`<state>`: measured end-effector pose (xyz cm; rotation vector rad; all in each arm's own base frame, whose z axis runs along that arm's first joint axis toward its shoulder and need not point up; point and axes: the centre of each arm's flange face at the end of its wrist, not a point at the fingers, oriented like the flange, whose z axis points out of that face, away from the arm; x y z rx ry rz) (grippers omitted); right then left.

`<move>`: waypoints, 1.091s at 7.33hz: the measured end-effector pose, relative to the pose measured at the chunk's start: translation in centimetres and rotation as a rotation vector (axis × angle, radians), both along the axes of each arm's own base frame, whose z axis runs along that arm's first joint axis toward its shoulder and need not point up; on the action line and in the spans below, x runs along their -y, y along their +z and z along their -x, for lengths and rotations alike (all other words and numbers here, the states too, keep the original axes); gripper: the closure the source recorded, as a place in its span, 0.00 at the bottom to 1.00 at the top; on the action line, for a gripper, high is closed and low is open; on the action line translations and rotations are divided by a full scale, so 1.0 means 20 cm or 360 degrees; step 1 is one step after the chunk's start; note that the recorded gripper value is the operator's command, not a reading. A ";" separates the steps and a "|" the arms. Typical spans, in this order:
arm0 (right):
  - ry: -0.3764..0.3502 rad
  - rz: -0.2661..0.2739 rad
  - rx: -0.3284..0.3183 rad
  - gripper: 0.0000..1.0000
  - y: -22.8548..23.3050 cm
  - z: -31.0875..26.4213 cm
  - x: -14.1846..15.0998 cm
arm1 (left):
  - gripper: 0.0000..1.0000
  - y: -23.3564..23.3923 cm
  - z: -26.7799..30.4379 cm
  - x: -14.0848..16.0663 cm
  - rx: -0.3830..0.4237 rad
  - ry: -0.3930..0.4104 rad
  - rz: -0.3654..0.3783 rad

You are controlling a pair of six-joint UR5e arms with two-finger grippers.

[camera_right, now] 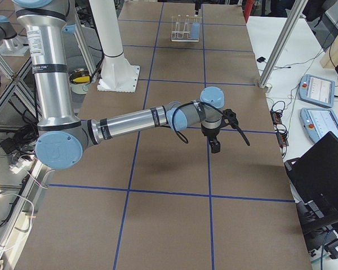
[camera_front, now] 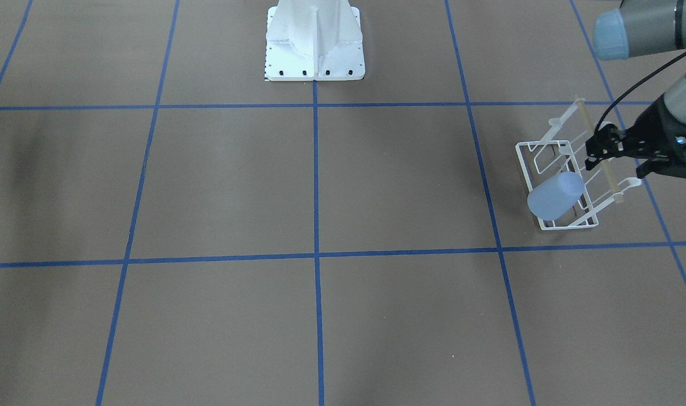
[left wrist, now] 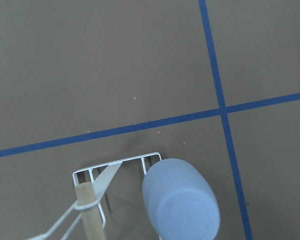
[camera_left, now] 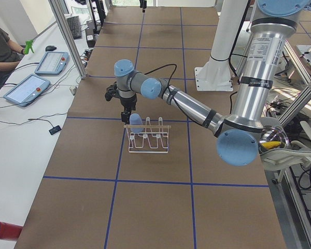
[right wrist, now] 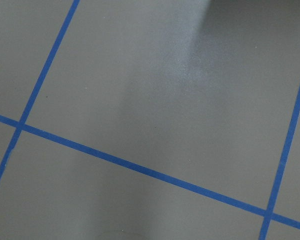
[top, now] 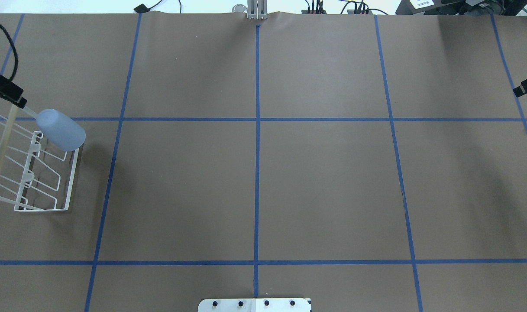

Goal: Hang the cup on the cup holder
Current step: 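Open the left gripper and raise it away from the rack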

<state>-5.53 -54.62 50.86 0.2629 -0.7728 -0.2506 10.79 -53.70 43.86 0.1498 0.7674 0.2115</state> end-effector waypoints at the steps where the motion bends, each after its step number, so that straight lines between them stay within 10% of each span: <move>1: -0.0004 0.0016 -0.0008 0.00 -0.03 0.01 0.01 | 0.02 0.13 0.20 0.01 0.0005 0.0007 -0.0023; 8: -0.0026 0.0120 -0.0050 0.00 -0.07 -0.02 -0.02 | 0.02 0.73 0.73 0.01 0.0032 0.0071 0.0009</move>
